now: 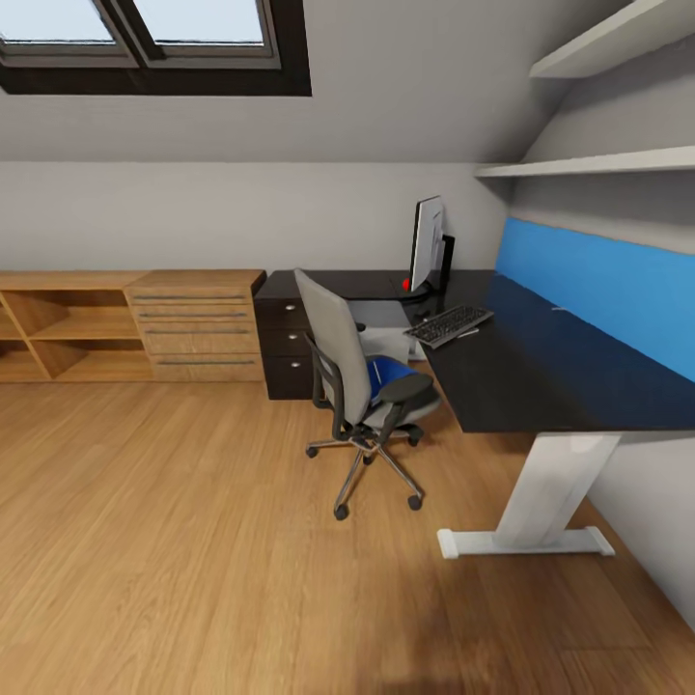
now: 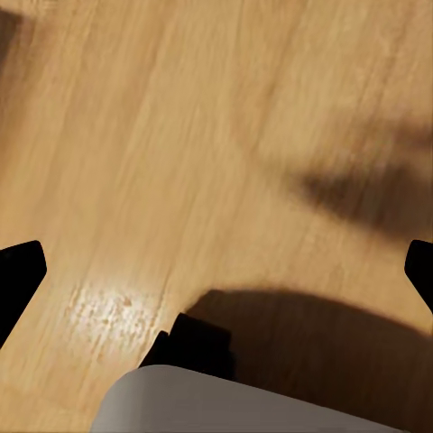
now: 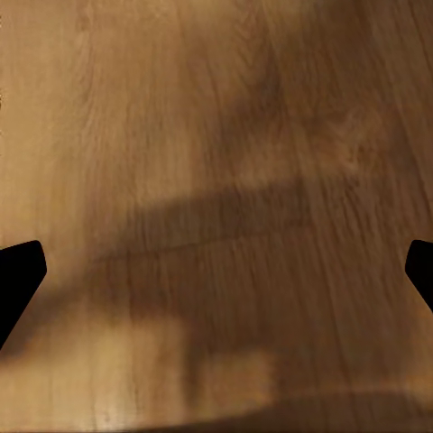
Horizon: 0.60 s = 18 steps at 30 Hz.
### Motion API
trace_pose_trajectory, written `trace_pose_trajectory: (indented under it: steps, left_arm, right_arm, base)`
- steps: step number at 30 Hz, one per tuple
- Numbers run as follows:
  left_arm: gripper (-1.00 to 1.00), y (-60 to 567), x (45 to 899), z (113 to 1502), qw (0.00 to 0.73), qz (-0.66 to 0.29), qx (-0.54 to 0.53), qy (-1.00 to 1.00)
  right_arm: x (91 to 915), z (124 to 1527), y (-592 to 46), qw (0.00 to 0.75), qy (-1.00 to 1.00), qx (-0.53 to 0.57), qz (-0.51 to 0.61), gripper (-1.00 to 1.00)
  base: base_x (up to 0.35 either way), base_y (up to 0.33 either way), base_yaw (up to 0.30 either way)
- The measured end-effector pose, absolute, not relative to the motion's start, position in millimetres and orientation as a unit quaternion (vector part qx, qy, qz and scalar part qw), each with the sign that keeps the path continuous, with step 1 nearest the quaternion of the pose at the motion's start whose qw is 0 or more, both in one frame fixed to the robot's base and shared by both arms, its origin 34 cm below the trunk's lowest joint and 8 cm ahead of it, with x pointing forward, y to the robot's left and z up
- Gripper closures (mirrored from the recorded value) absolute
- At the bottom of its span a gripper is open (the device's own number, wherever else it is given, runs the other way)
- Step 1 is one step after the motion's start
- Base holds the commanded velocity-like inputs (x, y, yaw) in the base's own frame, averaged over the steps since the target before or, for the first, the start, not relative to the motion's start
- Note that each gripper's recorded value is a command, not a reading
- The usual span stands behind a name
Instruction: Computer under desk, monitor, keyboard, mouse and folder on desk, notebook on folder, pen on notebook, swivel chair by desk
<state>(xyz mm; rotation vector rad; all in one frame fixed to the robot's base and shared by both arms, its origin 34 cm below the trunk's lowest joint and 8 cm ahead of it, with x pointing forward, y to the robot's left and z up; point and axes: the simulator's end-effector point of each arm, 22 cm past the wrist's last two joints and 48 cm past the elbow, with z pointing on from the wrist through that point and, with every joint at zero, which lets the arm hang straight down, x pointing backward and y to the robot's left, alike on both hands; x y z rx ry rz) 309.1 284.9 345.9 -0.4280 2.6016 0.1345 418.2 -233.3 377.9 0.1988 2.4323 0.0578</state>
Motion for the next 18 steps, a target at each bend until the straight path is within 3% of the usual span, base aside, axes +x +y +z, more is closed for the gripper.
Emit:
trace_pose_trajectory:
  steps: [9,12,18]
  left_arm:
    - [-1.0,277,342,343,0.301,0.043,-0.159,0.939]
    - [-1.0,266,387,357,0.337,0.057,-0.175,0.923]
    - [-1.0,244,468,399,0.325,0.087,-0.167,0.927]
  right_arm:
    - [432,370,-227,0.37,0.927,0.058,0.026,-1.0]
    - [470,392,-234,0.429,0.901,0.066,0.018,-1.0]
    - [570,450,-248,0.52,0.845,0.123,-0.036,-1.0]
  base:
    - [0.0,0.0,0.0]
    - [0.0,0.0,0.0]
    - [0.0,0.0,0.0]
